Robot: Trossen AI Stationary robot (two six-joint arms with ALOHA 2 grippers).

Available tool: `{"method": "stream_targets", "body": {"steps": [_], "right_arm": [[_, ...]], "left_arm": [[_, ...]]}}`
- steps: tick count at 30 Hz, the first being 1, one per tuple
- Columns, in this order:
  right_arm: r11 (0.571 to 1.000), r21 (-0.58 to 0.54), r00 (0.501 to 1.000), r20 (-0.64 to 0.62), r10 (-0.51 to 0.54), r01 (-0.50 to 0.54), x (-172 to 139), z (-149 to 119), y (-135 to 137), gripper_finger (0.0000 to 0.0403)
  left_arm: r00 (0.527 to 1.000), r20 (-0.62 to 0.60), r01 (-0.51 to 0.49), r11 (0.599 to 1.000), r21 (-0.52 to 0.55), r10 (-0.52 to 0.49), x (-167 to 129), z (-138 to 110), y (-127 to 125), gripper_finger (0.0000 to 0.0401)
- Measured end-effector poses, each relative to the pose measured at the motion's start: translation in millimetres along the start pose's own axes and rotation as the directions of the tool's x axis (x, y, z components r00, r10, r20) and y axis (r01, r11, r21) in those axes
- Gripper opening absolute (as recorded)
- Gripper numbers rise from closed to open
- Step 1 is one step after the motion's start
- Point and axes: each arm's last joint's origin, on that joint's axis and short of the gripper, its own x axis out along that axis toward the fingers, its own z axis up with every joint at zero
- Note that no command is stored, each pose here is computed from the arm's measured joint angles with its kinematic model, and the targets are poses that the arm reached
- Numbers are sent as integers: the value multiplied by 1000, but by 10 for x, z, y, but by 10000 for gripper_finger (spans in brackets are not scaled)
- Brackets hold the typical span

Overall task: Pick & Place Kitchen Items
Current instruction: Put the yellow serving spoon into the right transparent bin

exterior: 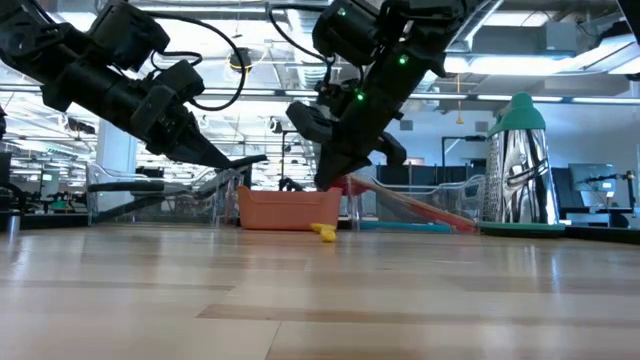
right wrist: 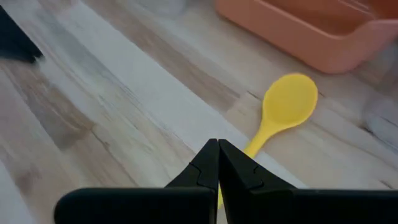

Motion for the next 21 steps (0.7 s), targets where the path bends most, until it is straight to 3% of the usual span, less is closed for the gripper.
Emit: {"method": "stream_targets", "body": {"steps": [5,9,21], "right_arm": [[988,152,1000,9,2,-3,10,21,-9,0],[982,185,1000,-16,-25,28,63,-41,-22,17],[984,171,999,-35,-35,41,62,-80,-20,167]], "left_arm": [[1000,0,0,1000,0,0,0,0,0,3],[1000,0,0,1000,0,0,0,0,0,3],[1000,0,0,1000,-2,0,0,0,0,3]]}}
